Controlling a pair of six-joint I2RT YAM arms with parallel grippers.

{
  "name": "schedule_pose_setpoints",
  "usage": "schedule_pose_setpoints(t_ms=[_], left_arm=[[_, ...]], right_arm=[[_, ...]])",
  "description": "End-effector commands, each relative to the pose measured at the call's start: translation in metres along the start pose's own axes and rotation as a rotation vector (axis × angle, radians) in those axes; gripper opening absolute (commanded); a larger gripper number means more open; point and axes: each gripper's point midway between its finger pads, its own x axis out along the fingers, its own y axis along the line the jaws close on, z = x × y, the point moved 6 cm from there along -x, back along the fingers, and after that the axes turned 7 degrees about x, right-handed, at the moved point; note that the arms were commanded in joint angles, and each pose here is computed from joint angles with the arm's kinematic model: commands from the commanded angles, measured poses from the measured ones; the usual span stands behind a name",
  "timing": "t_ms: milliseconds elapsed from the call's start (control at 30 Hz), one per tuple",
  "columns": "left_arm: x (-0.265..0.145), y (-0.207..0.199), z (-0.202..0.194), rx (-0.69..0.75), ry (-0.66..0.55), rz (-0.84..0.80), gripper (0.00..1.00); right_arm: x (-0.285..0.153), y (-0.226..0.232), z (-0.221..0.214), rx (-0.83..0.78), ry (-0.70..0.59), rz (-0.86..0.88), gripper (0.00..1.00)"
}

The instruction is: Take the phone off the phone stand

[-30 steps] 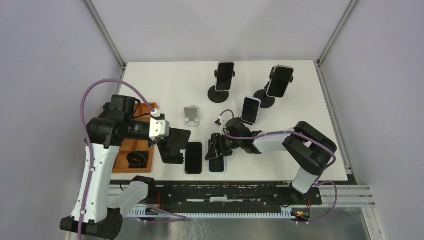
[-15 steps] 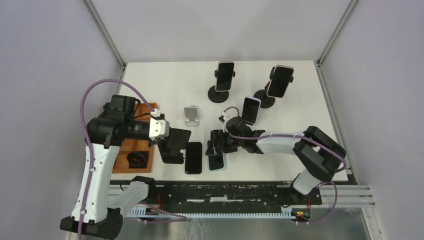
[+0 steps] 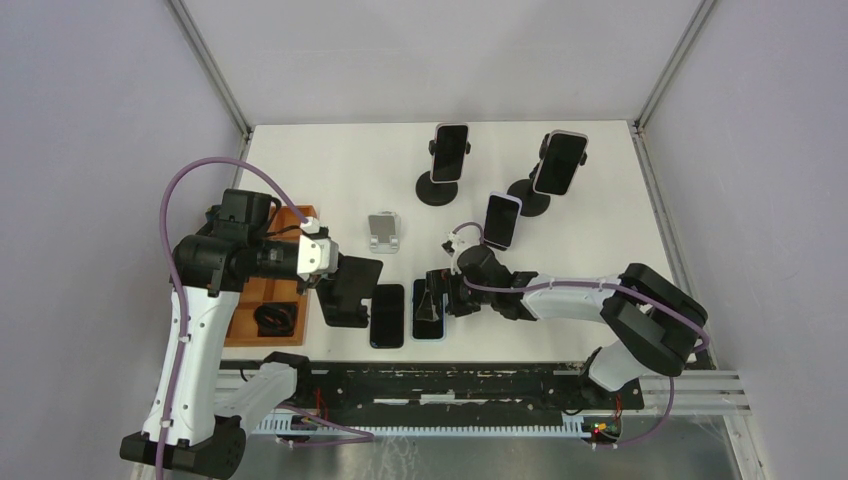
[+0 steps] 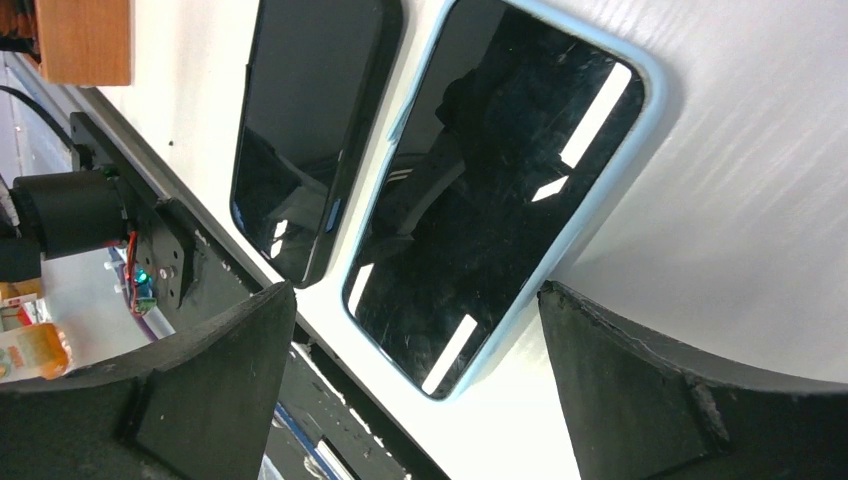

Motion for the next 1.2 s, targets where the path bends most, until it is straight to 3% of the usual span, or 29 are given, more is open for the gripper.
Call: schedule_pose_setpoints(t_ms=[0, 167, 367, 500, 733, 1167], left_arm=[[-0.002, 0.005, 0.016, 0.045, -0.051, 0.015, 0.02], [-0.002, 0.005, 0.015, 0.041, -0.055, 0.013, 0.02], [-0.001, 0.004, 0.013, 0.05, -0.053, 0.012, 0.02], [0.0, 0.003, 0.012, 0.085, -0.061, 0.016, 0.02], [0.002, 0.007, 0.015, 0.124, -0.093, 0.04, 0.02], [-0.001, 0.005, 0.022, 0.145, -0.114, 0.045, 0.02]], right_arm=[[0.003, -0.005, -0.026, 0.03, 0.094, -0.004, 0.98], [-0.002, -0.005, -0.019, -0.027, 0.078, -0.047, 0.98], [-0.031, 0.029, 0.033, -0.174, -0.066, -0.016, 0.98], [-0.07, 0.098, 0.061, -0.314, -0.182, 0.305, 0.98], [-0.144, 0.179, 0.066, -0.381, -0.394, 0.865, 0.83], [-0.147, 0.232, 0.056, -0.365, -0.365, 1.147, 0.63]])
